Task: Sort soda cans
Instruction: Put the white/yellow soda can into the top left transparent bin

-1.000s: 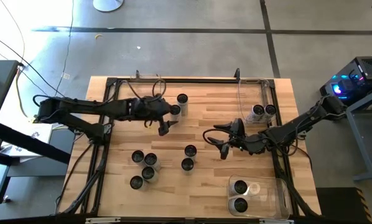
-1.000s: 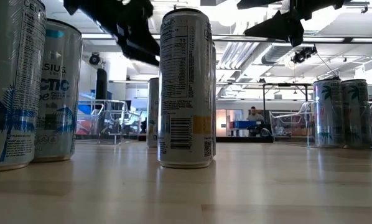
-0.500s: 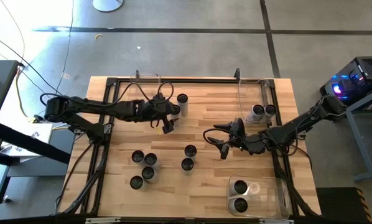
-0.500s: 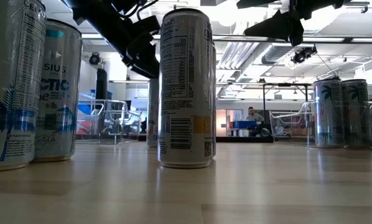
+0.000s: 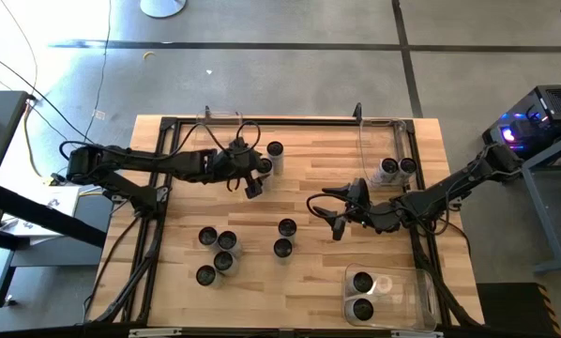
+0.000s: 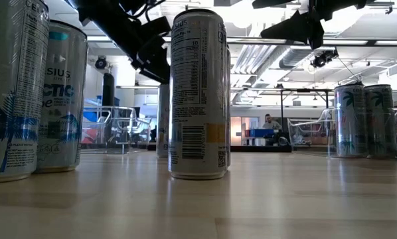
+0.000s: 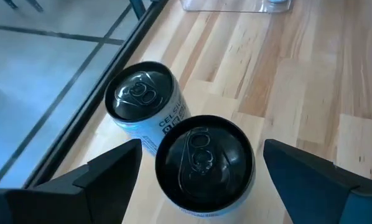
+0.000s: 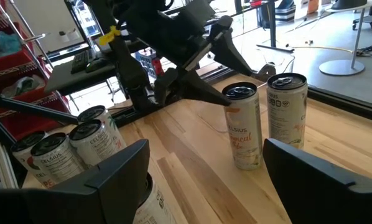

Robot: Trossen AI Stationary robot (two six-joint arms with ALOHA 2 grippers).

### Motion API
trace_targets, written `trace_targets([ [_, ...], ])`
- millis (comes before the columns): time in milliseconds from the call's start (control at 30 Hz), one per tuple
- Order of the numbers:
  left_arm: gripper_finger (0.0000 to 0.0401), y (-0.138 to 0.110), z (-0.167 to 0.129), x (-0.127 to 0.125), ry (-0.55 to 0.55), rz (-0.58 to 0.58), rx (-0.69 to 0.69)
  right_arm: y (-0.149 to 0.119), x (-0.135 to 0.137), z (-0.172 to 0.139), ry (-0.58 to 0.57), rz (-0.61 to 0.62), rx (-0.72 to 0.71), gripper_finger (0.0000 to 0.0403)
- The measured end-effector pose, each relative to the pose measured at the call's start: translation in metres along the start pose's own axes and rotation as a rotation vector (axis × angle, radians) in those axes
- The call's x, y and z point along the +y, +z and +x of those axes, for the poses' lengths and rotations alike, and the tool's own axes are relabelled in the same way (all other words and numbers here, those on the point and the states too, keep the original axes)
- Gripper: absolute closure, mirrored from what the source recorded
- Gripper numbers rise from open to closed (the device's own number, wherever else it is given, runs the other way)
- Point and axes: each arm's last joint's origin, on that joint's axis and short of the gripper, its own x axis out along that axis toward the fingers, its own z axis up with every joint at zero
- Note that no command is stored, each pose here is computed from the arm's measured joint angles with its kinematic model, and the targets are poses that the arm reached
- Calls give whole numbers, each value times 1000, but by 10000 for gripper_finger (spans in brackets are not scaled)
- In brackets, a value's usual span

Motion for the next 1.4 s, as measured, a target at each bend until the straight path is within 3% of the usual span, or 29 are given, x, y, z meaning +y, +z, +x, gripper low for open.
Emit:
trace_targets([
  [467, 74, -11, 25, -6, -16, 13, 67, 0, 0, 0, 0, -3, 1, 93],
  [867, 145, -8, 21, -5, -28, 2, 46, 0, 0, 0, -1, 0, 1, 93],
  [1033, 145, 2, 0, -1, -66, -6, -18, 0, 0, 0, -1, -4, 3, 93],
  [1167, 145, 10, -33, 7, -82, -6, -90, 0, 0, 0, -2, -5, 4, 93],
  [1300, 145, 13, -72, 21, -59, -27, -151, 0, 0, 0, -2, -6, 4, 93],
  [1400, 146, 8, -103, 35, 16, -51, -177, 0, 0, 0, -2, -6, 4, 93],
])
